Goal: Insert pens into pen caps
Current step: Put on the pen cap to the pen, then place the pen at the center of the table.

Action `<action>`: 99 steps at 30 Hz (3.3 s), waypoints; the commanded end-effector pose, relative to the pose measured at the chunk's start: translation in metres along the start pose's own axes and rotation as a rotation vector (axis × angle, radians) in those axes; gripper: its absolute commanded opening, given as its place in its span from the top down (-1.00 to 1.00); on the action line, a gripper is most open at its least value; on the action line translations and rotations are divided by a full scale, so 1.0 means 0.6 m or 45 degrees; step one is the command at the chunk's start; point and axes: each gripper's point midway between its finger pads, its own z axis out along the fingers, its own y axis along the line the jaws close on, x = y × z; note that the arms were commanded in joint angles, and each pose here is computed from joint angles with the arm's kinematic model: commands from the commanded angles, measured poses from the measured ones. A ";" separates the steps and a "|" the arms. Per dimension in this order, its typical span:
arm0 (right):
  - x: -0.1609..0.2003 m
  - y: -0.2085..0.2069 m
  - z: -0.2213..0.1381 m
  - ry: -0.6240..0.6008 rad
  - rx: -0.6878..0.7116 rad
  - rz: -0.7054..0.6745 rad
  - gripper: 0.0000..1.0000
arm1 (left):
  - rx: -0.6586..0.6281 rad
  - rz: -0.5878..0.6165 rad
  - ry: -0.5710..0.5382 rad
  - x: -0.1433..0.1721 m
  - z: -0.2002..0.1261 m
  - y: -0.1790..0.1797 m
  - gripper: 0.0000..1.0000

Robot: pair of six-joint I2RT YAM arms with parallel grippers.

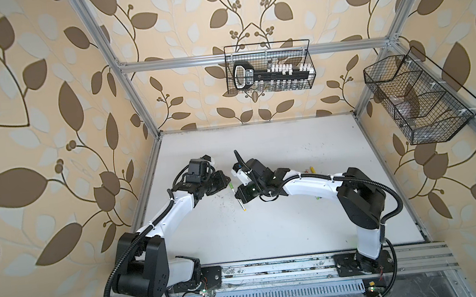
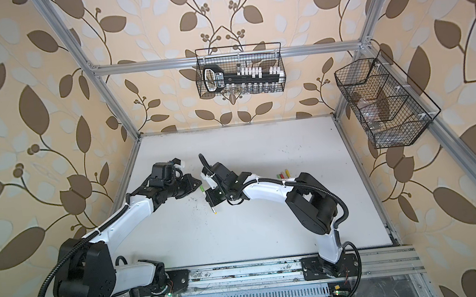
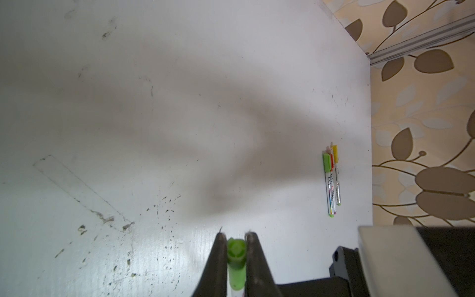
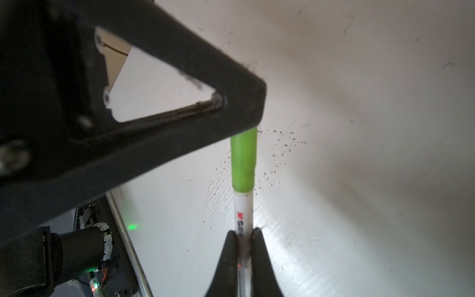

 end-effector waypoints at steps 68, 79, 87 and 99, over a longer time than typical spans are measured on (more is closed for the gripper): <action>-0.143 0.105 -0.092 -0.338 -0.136 -0.255 1.00 | 0.163 0.047 0.102 0.007 -0.079 -0.060 1.00; -0.084 0.068 -0.075 -0.169 -0.111 -0.231 1.00 | 0.198 0.005 0.043 -0.013 -0.086 -0.071 0.02; 0.067 -0.063 -0.096 0.029 0.086 -0.050 1.00 | 0.226 -0.044 -0.150 -0.084 -0.118 -0.078 -0.97; 0.165 -0.340 -0.211 0.307 0.824 0.163 1.00 | 0.088 -0.044 -0.111 -0.072 -0.105 -0.038 -0.98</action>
